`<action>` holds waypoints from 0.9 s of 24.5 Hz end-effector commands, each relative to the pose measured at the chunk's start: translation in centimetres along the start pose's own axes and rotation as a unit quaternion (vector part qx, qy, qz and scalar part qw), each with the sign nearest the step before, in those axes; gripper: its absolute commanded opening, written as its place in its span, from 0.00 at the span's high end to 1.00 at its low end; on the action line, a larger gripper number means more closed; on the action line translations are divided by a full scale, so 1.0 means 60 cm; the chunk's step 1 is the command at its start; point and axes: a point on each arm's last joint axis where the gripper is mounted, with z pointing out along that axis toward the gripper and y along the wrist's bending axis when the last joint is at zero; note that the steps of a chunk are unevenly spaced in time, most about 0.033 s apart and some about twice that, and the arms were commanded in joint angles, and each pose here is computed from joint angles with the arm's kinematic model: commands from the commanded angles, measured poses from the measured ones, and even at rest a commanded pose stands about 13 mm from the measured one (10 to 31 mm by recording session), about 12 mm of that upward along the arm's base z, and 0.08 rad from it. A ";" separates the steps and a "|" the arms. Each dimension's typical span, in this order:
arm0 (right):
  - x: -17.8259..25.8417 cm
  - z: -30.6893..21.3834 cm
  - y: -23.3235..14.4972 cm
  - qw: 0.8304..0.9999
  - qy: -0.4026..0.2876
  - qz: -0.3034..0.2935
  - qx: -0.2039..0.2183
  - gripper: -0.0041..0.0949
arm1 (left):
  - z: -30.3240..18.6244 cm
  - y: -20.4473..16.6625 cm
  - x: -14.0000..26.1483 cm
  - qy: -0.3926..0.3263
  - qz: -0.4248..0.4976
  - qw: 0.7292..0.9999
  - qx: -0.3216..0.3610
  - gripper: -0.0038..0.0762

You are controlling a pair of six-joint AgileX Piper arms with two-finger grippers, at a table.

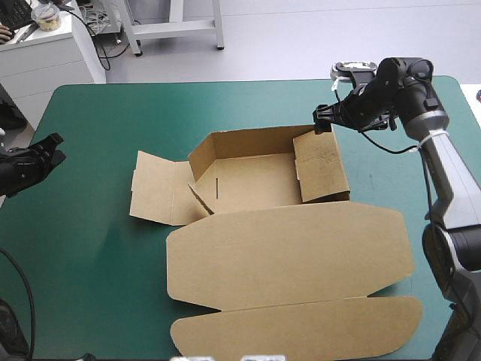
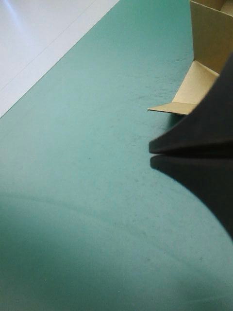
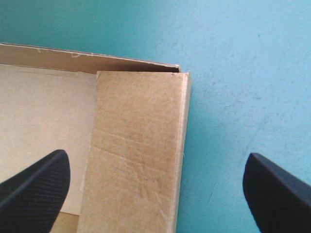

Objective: Fold the box

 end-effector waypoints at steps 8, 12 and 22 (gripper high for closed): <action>0.043 -0.227 0.039 0.990 -0.139 -0.027 -0.002 0.06 | -0.024 -0.022 -0.016 -0.044 -0.002 0.999 0.017 0.96; 0.080 -0.238 0.034 0.991 -0.125 -0.029 0.020 0.06 | -0.024 -0.021 -0.016 -0.043 0.002 0.999 0.014 0.96; 0.074 -0.100 0.009 1.000 -0.016 -0.005 0.021 0.06 | -0.024 -0.019 -0.018 -0.051 0.003 0.999 0.009 0.96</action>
